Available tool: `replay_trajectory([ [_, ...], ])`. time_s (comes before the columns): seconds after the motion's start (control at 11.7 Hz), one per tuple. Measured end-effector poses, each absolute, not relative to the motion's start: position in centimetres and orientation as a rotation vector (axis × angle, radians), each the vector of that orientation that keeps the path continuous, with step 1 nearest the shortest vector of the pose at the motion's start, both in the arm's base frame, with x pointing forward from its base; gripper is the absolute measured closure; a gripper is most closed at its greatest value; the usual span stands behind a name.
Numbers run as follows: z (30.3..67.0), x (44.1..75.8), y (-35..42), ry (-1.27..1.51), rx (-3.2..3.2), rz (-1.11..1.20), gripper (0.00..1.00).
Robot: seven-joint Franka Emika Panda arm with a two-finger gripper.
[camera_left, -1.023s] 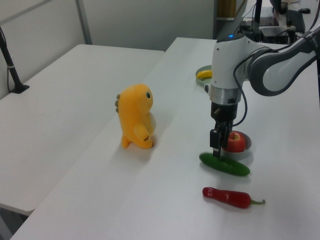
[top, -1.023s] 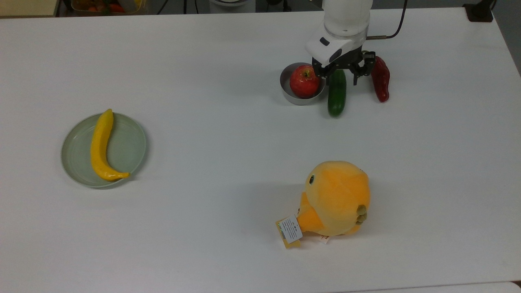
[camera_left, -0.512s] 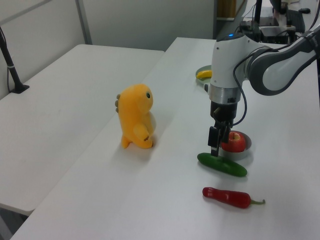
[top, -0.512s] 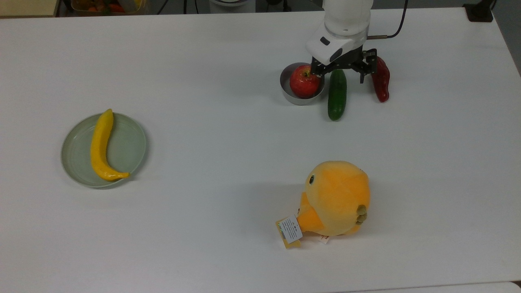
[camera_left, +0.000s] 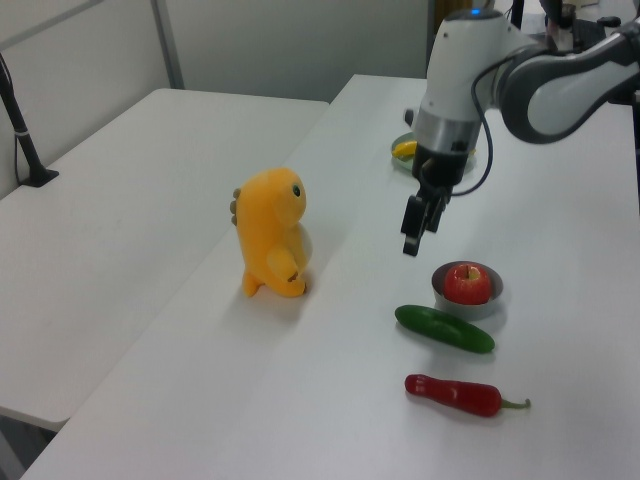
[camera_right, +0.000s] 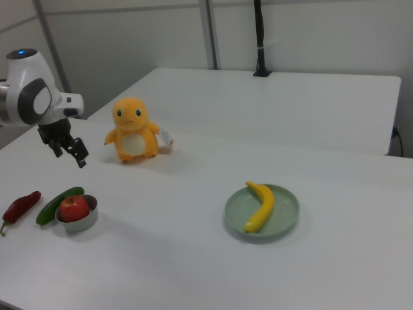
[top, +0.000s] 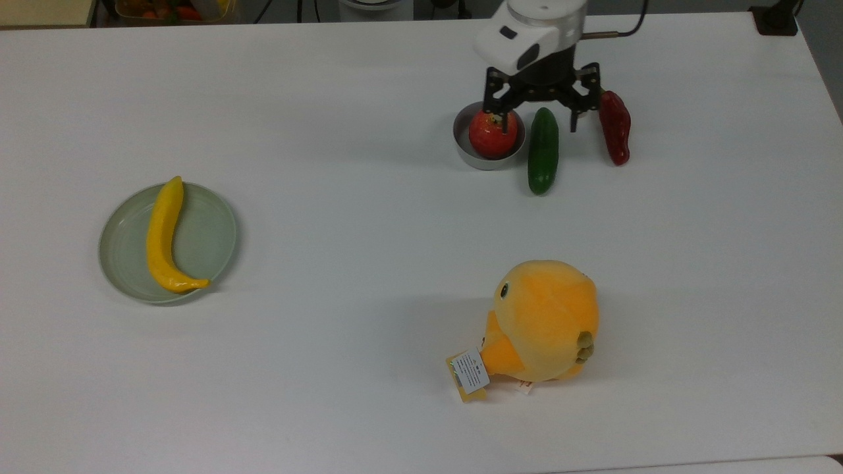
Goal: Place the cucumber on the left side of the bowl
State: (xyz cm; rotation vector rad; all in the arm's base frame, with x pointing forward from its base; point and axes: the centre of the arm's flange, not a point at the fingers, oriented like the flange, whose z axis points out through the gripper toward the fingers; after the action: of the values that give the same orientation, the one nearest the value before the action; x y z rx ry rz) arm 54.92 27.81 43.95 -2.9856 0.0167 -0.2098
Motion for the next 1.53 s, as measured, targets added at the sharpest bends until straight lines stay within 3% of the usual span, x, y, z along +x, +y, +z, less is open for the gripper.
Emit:
replay_trajectory([
  [0.43, 45.8, 54.9, 19.9, -0.210, -3.142, -0.041, 0.00],
  [1.02, 47.6, 56.4, 8.2, 0.122, -3.185, 0.001, 0.00],
  [1.53, 48.4, 56.9, 7.0, 0.205, -3.170, -0.072, 0.00],
])
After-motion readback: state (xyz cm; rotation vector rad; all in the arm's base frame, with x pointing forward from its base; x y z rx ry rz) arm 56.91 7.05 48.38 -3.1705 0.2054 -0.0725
